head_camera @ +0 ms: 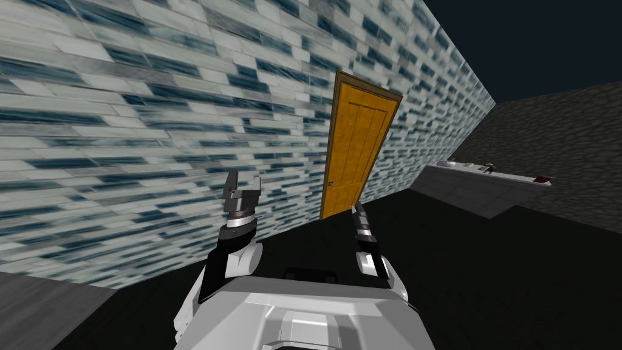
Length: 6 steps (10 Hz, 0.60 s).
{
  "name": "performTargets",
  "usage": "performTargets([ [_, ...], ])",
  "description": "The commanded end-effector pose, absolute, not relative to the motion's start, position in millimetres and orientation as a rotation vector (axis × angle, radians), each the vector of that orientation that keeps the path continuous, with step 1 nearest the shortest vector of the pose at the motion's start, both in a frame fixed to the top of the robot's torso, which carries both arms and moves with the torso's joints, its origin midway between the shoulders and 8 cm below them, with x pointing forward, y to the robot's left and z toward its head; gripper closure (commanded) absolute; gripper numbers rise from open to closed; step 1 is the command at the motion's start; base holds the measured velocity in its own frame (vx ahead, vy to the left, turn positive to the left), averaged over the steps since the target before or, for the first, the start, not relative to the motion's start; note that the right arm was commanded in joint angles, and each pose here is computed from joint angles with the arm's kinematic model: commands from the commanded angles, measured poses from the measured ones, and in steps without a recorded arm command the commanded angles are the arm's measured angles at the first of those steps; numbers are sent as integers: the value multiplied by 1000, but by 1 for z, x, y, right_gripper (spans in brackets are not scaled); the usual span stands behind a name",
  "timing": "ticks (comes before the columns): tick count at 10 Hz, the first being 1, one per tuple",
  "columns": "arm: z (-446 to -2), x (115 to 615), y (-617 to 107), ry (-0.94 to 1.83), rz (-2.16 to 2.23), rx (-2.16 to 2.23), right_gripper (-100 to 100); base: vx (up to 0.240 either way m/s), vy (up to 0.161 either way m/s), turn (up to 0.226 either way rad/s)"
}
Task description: Pull the door open
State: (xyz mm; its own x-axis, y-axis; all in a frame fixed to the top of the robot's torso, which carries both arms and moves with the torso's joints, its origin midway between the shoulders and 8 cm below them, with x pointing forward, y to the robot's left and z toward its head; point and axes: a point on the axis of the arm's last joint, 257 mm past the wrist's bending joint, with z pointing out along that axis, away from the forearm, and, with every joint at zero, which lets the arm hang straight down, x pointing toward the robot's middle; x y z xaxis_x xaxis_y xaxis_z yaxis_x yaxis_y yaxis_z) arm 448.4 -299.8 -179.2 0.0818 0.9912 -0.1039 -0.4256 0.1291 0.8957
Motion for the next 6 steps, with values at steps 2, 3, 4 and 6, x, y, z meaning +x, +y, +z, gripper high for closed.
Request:
performTargets([
  [2, -199, 456, -304, 916, 1254, 855, -100, 66, -97, 137],
  [3, -206, 459, -306, 923, 1251, 868, -100, 74, -93, 157],
  [4, -213, 461, -307, 930, 1249, 879, -100, 71, -88, 144],
  [6, -227, 466, -310, 946, 1243, 905, -100, 63, -91, 145],
])
